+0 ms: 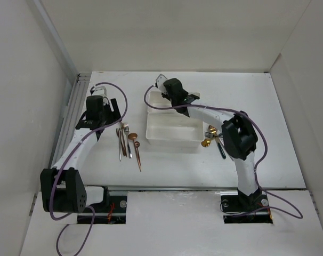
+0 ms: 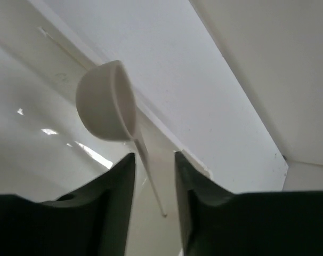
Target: Sort the eating utensils into containers
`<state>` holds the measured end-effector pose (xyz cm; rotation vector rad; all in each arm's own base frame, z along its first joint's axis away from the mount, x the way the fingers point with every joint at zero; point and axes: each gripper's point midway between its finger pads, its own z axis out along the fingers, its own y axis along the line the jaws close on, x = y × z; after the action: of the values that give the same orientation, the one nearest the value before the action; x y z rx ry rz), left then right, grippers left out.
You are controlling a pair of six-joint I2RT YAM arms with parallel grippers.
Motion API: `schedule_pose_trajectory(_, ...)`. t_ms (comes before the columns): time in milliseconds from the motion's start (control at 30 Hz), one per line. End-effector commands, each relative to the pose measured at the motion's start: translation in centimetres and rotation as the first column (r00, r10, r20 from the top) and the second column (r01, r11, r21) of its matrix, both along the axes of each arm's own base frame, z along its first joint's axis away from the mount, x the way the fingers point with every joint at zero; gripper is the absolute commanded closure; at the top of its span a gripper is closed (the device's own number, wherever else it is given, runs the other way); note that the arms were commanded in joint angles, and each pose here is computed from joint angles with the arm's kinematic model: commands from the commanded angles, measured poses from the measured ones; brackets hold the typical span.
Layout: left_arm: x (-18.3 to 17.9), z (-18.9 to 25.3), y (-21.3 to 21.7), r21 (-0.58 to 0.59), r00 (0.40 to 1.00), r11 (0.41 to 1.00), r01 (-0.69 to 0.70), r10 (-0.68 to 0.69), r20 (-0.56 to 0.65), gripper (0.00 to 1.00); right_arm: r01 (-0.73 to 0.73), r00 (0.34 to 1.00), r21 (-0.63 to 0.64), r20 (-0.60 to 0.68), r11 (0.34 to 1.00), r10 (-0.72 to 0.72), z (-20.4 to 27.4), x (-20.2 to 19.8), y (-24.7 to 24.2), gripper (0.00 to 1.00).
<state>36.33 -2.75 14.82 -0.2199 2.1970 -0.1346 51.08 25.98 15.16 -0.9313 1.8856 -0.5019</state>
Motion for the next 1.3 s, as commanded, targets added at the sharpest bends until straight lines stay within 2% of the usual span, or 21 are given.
schedule_pose_trajectory(0,-0.2,0.5,-0.5,-0.014,0.999,1.0,0.023,-0.024,-0.023,0.31,-0.049,0.997,0.072,0.065,0.996,0.045,3.6,-0.4,1.2,0.55)
schedule_pose_trajectory(33,-0.6,0.2,-0.7,-0.019,0.999,0.999,0.03,-0.031,-0.042,0.33,-0.05,0.996,0.081,0.078,0.995,0.044,4.6,-0.7,1.0,0.44)
schedule_pose_trajectory(100,-1.0,-0.5,-0.8,-0.007,0.996,0.998,0.057,-0.058,-0.072,0.42,-0.055,0.996,0.098,0.081,0.994,0.047,5.1,-1.0,0.9,0.39)
schedule_pose_trajectory(200,-1.5,-1.3,-0.8,0.004,0.991,0.997,0.079,-0.078,-0.11,0.47,0.001,0.994,0.169,0.104,0.986,-0.019,6.9,-1.3,-0.5,0.39)
schedule_pose_trajectory(233,-1.7,-1.4,-0.8,0.004,0.99,0.997,0.079,-0.078,-0.12,0.47,0.026,0.992,0.214,0.113,0.976,-0.051,7.7,-1.1,-1.2,0.37)
schedule_pose_trajectory(300,-2.0,-1.9,-0.8,0.01,0.988,0.996,0.086,-0.084,-0.132,0.48,0.079,0.984,0.39,0.114,0.917,-0.133,10.2,-1.5,-3.1,0.35)
schedule_pose_trajectory(333,-2.0,-1.9,-0.8,0.01,0.988,0.996,0.086,-0.084,-0.132,0.48,0.144,0.976,0.446,0.085,0.883,-0.202,10.0,-1.0,-6.3,0.34)
schedule_pose_trajectory(367,-2.2,-2.3,-0.7,0.01,0.986,0.996,0.086,-0.084,-0.142,0.48,0.162,0.967,0.532,0.081,0.831,-0.24,12.3,-1.7,-8.3,0.34)
schedule_pose_trajectory(400,-2.1,-2.2,-0.8,0.004,0.988,0.997,0.08,-0.078,-0.133,0.48,0.214,0.957,0.648,0.013,0.731,-0.291,12.3,-1.9,-9.8,0.32)
schedule_pose_trajectory(467,-2.3,-2.5,-0.8,0.004,0.987,0.997,0.08,-0.078,-0.142,0.48,0.356,0.923,0.718,-0.172,0.598,-0.343,9.6,-2.4,-16.2,0.31)
schedule_pose_trajectory(500,-2.3,-2.5,-0.6,0.01,0.987,0.997,0.073,-0.071,-0.142,0.48,0.451,0.877,0.753,-0.273,0.479,-0.396,8.5,-2.8,-18.2,0.38)
schedule_pose_trajectory(533,-2.3,-2.5,-0.6,0.004,0.988,0.998,0.067,-0.065,-0.142,0.48,0.535,0.829,0.736,-0.365,0.414,-0.424,6.8,-3.7,-20.3,0.44)
schedule_pose_trajectory(567,-2.3,-2.5,-0.6,0.004,0.988,0.998,0.067,-0.065,-0.142,0.47,0.684,0.712,0.649,-0.497,0.332,-0.495,3.2,-5.7,-24.6,0.5)
schedule_pose_trajectory(600,-2.3,-3.0,-0.7,-0.004,0.987,0.998,0.059,-0.059,-0.151,0.45,0.777,0.61,0.576,-0.588,0.254,-0.532,-0.5,-7.4,-27.1,0.64)
schedule_pose_trajectory(633,-2.3,-3.0,-0.7,-0.004,0.987,0.998,0.059,-0.059,-0.151,0.45,0.791,0.592,0.563,-0.605,0.24,-0.533,-0.8,-7.8,-27.1,0.67)
schedule_pose_trajectory(667,-2.3,-3.0,-0.7,-0.004,0.987,0.998,0.059,-0.059,-0.151,0.44,0.844,0.514,0.499,-0.649,0.197,-0.561,-3.7,-9.8,-28.7,0.67)
schedule_pose_trajectory(767,-2.3,-3.6,-0.5,0.003,0.986,0.999,0.053,-0.051,-0.16,0.42,0.881,0.44,0.454,-0.676,0.136,-0.592,-5.9,-11.9,-30.1,0.68)
schedule_pose_trajectory(833,-2.3,-3.6,-0.4,0.009,0.986,0.999,0.046,-0.044,-0.16,0.42,0.893,0.406,0.438,-0.684,0.105,-0.606,-6.9,-12.6,-30.7,0.63)
schedule_pose_trajectory(1033,-2.5,-3.6,-0.4,0.009,0.986,0.999,0.046,-0.044,-0.16,0.41,0.9,0.403,0.422,-0.717,0.106,-0.569,-8.7,-12.4,-30.0,0.62)
schedule_pose_trajectory(1267,-2.5,-3.3,-0.3,0.001,0.988,1.0,0.025,-0.025,-0.151,0.4,0.925,0.362,0.36,-0.738,0.122,-0.57,-11.3,-12.0,-30.3,0.62)
